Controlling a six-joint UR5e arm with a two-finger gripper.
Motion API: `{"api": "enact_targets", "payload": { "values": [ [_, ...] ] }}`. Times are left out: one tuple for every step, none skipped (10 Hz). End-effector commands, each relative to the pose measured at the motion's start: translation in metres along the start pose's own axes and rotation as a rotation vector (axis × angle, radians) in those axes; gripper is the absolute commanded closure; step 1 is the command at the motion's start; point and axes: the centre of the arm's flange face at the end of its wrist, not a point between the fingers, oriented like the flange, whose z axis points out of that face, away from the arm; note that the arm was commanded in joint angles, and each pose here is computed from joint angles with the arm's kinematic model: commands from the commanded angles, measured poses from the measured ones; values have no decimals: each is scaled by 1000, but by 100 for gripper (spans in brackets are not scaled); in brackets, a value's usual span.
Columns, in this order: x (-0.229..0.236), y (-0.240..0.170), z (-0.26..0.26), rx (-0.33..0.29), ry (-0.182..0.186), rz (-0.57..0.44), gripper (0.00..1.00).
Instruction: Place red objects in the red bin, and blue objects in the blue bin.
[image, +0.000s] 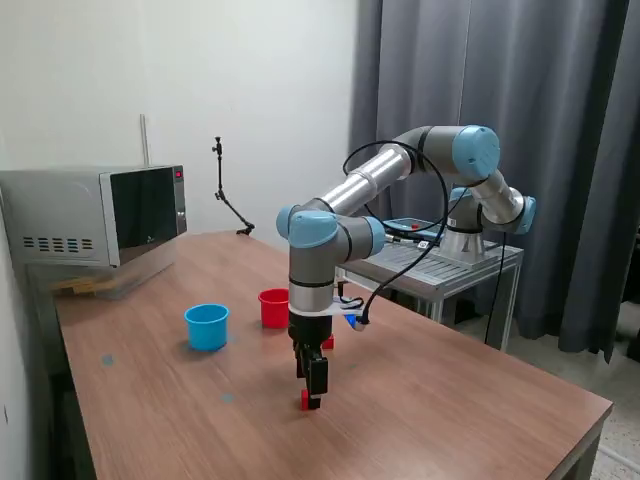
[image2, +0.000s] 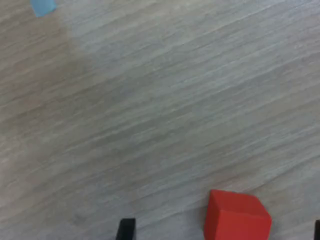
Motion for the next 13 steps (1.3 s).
{"api": "enact_targets", "payload": {
  "values": [
    [0, 0, 1, 0, -2, 0, 0],
    [0, 0, 0, -1, -1, 0, 0],
    [0, 0, 1, 0, -2, 0, 0],
    [0, 0, 1, 0, -2, 0, 100],
    [0, 0, 1, -1, -1, 0, 100],
    [0, 0, 2, 0, -2, 0, 100],
    [0, 0, 1, -1, -1, 0, 100],
    [0, 1, 1, -3, 0, 0, 100],
    [0, 0, 2, 0, -2, 0, 100],
    [0, 0, 2, -2, -4, 0, 100],
    [0, 1, 1, -4, -5, 0, 100],
    [0, 1, 1, -3, -7, 0, 100],
    [1, 0, -4, -8, -6, -2, 100]
  ]
}}
